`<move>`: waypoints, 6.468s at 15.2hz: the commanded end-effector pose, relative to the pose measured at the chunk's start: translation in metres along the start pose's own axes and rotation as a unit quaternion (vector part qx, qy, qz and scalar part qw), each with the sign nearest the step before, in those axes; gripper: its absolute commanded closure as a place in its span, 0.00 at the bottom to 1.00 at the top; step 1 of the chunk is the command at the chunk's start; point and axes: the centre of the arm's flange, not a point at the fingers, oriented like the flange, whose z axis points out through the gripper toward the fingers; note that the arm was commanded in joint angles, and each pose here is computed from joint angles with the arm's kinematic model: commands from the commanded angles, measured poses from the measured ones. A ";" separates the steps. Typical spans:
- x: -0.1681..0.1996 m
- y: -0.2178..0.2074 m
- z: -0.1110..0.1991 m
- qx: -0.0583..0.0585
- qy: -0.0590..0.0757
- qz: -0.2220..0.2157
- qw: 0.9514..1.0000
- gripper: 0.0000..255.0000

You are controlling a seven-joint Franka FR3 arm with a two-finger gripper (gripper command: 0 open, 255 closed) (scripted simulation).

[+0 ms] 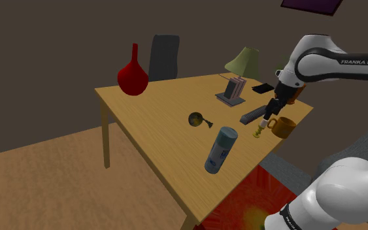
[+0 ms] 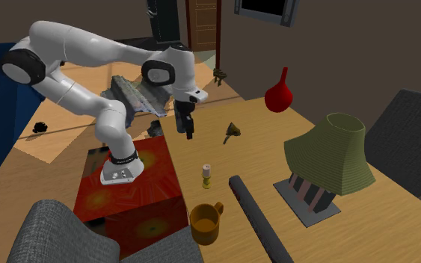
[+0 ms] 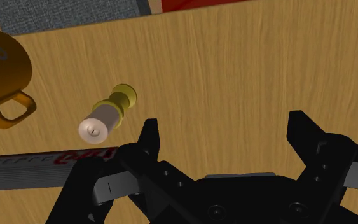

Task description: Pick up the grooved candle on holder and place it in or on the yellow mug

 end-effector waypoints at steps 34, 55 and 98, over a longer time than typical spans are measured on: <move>0.025 0.140 0.125 0.019 0.020 -0.039 0.999 1.00; 0.022 0.145 0.030 0.019 0.020 -0.039 0.999 1.00; -0.026 0.326 0.007 0.019 0.020 -0.039 0.999 1.00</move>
